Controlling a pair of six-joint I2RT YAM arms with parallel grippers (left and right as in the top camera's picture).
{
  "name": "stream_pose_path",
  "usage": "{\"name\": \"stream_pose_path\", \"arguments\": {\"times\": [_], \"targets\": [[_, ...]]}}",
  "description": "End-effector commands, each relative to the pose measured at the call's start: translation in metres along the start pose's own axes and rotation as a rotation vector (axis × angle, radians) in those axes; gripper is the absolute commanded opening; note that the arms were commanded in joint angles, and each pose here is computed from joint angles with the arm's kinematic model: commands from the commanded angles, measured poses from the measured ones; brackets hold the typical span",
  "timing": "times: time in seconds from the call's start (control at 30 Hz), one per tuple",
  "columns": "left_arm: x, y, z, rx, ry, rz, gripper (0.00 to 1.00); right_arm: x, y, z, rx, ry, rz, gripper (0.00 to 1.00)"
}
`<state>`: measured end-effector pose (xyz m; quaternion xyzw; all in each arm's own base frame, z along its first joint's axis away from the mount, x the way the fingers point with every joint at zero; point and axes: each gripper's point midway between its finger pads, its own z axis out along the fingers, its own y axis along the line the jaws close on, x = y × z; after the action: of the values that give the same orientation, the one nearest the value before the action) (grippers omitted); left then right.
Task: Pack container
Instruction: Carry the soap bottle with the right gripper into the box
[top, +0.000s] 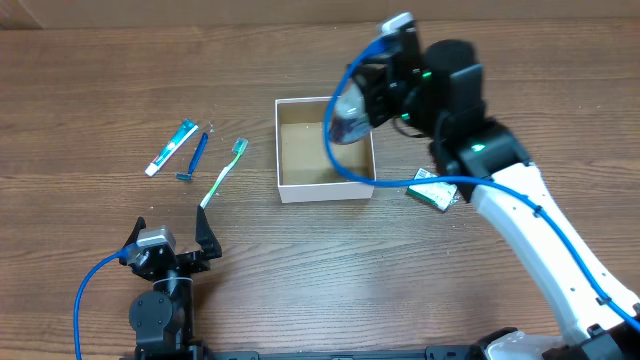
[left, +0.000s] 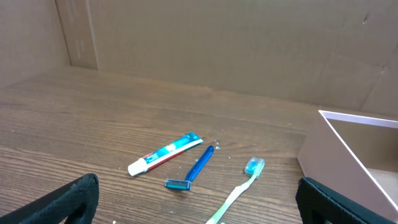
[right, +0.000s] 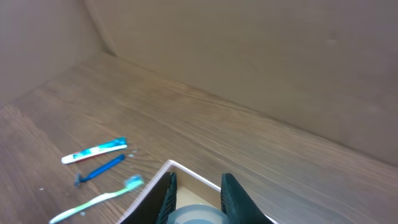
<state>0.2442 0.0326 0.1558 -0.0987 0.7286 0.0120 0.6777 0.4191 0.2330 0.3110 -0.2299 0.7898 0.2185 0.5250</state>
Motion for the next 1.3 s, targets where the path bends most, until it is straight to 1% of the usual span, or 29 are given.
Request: {"name": "stream_pose_path", "arguments": {"times": [0.0, 0.13, 0.27, 0.47, 0.57, 0.7, 0.9, 1.17, 1.27], "targets": [[-0.001, 0.001, 0.0, -0.004, -0.01, 0.017, 1.0, -0.022, 0.015, 0.009, 0.071, -0.066, -0.002, 0.18], [-0.001, 0.001, 0.0, -0.004, -0.01, 0.016, 1.0, -0.004, 0.023, 0.04, 0.166, -0.05, -0.006, 0.18], [-0.001, 0.001, 0.0, -0.004, -0.01, 0.016, 1.0, 0.005, 0.02, 0.068, 0.242, -0.081, 0.011, 0.18], [-0.001, 0.001, 0.0, -0.004, -0.01, 0.016, 1.0, 0.018, 0.017, 0.097, 0.239, -0.105, 0.04, 0.17], [-0.001, 0.001, 0.0, -0.004, -0.01, 0.016, 1.0, 0.021, 0.016, 0.103, 0.245, -0.114, 0.07, 0.13], [-0.001, 0.001, 0.0, -0.004, -0.01, 0.016, 1.0, 0.024, 0.014, 0.112, 0.244, -0.134, 0.093, 0.11], [-0.001, 0.001, 0.0, -0.004, -0.01, 0.016, 1.0, 0.058, 0.021, 0.136, 0.244, -0.075, 0.103, 0.12], [-0.001, 0.001, 0.0, -0.004, -0.01, 0.017, 1.0, 0.071, 0.021, 0.149, 0.241, -0.072, 0.106, 0.12], [-0.001, 0.001, 0.0, -0.004, -0.01, 0.016, 1.0, 0.084, 0.019, 0.159, 0.243, -0.06, 0.109, 0.12]]}}
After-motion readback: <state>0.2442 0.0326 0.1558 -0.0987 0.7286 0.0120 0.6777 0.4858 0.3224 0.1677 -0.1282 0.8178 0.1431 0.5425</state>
